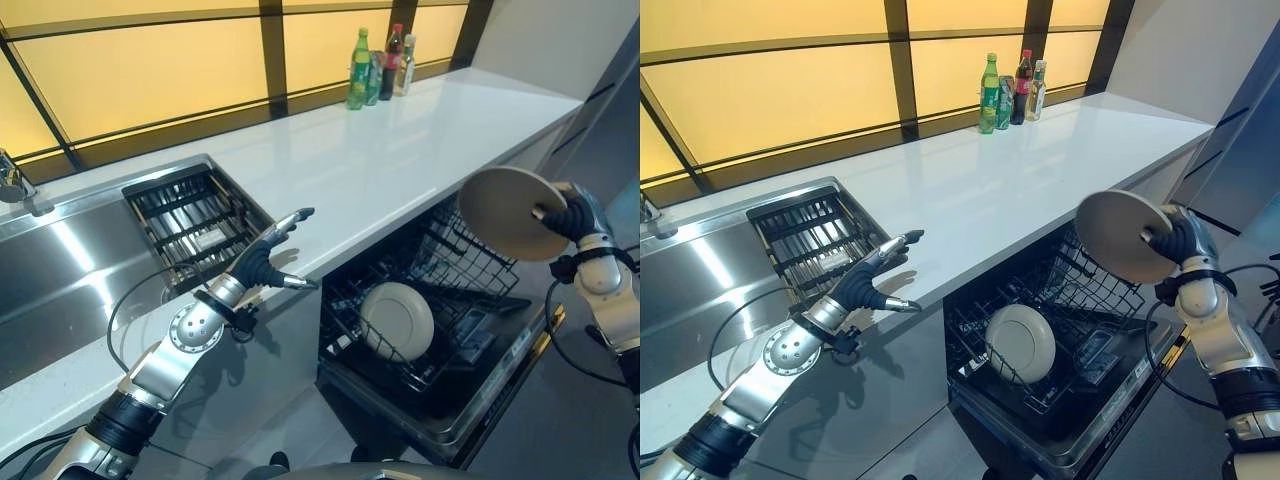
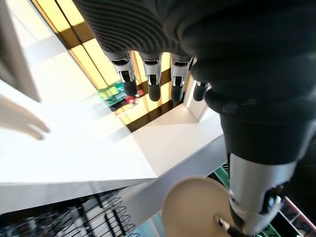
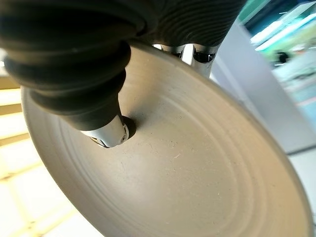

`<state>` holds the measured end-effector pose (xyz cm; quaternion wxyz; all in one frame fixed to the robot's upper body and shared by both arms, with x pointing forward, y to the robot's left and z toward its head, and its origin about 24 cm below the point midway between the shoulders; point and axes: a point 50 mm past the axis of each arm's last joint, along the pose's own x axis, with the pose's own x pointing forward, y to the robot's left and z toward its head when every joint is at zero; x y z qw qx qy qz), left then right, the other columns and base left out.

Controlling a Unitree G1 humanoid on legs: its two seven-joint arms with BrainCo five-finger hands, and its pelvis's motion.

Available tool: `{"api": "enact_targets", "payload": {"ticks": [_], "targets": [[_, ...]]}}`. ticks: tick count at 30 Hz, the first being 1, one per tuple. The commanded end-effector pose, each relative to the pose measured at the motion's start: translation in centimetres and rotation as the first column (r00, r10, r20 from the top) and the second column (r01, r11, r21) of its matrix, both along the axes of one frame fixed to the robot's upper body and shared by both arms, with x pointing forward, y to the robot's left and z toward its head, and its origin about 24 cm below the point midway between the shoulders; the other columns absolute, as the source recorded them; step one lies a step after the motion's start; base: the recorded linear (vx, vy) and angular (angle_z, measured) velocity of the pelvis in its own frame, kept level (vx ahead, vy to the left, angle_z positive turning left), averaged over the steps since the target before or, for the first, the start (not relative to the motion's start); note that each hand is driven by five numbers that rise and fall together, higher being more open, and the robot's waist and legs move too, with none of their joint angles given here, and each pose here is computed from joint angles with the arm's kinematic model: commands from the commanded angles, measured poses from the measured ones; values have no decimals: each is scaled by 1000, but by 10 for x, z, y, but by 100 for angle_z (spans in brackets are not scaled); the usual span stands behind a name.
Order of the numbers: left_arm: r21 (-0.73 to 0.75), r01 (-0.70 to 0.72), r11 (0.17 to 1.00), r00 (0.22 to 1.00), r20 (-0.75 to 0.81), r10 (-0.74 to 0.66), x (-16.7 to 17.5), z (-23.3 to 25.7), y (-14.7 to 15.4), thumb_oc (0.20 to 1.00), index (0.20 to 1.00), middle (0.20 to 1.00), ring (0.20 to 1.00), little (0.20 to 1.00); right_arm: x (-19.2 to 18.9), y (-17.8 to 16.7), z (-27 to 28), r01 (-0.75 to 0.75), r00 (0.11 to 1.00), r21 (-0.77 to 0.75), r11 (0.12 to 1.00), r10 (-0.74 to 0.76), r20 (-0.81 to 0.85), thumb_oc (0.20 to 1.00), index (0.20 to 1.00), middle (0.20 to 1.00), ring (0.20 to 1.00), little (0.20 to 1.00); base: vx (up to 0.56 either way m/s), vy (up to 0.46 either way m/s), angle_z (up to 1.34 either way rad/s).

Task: Pick up plates and place into dishwasher.

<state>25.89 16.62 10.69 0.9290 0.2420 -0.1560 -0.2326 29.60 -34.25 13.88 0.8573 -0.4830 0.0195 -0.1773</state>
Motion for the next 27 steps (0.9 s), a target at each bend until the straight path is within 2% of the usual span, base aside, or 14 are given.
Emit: {"api": "enact_targets", "payload": {"ticks": [1,5,11,16,27], "targets": [[-73,56,996,997,-57,-60,-5,-1,3,1000,1000,1000,1000,1000,7,-8,44,23,996,-96,995,-14,91,200,200,200,200,200,5,-99,0],[-177,170,969,971,-138,-195,-12,-5,-8,1000,1000,1000,1000,1000,15,-12,33,61,998,-85,995,-60,12,200,200,200,200,200,-30,-104,1],[-355,377,855,859,-211,-466,-8,10,-32,1000,1000,1000,1000,1000,52,-4,61,67,998,-11,998,-67,17,200,200,200,200,200,-186,-63,-1],[-421,400,814,826,-218,-519,-2,19,-37,1000,1000,1000,1000,1000,73,6,67,54,998,18,998,-53,-41,200,200,200,200,200,-67,-39,4],[-461,438,772,807,-176,-563,0,32,-36,1000,1000,1000,1000,1000,79,2,50,97,975,89,991,-77,-210,200,200,200,200,200,-34,22,11]]}}
